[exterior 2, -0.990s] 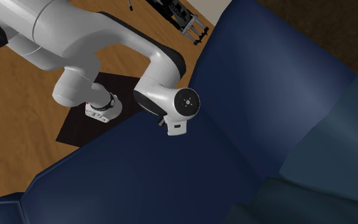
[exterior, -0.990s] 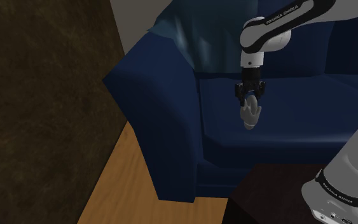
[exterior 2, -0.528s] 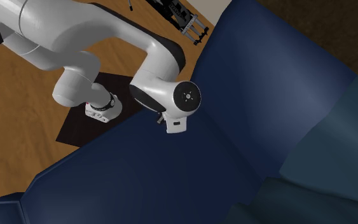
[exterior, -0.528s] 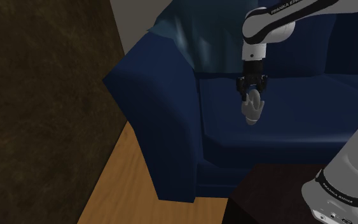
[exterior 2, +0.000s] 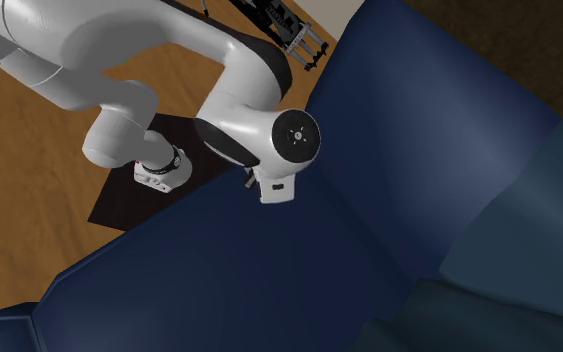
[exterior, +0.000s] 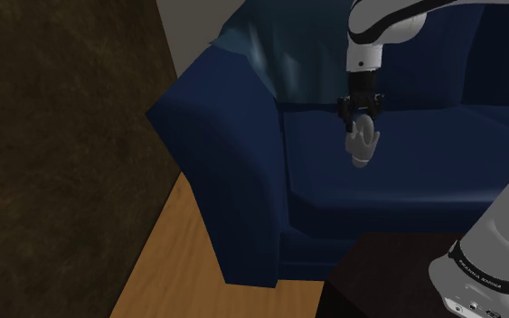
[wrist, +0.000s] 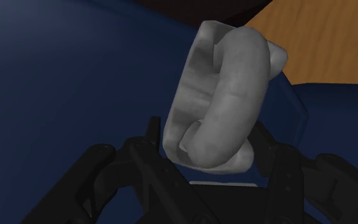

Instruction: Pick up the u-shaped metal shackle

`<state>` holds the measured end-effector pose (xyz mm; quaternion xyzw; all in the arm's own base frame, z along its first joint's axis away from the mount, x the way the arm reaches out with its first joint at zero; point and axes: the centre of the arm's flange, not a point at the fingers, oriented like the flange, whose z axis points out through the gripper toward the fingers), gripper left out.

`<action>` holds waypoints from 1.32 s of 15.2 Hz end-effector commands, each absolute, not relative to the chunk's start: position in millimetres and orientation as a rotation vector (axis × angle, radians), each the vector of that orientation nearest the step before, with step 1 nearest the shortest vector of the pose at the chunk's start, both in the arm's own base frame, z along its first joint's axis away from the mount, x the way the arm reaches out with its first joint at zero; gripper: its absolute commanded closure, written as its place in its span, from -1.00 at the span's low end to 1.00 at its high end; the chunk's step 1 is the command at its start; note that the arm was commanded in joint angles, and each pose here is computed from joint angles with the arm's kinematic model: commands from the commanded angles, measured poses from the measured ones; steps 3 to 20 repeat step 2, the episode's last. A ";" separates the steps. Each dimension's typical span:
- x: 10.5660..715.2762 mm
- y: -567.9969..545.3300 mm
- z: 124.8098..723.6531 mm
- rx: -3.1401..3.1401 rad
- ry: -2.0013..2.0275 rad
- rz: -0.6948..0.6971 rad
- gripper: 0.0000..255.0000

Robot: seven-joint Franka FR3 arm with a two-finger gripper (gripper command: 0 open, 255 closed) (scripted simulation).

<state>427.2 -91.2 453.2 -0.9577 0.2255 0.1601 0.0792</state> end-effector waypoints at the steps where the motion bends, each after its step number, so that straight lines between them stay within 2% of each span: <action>1: 427.8 -92.2 461.0 -2.866 0.675 0.479 1.00; 20: 427.9 -92.2 461.0 -2.866 0.675 0.479 1.00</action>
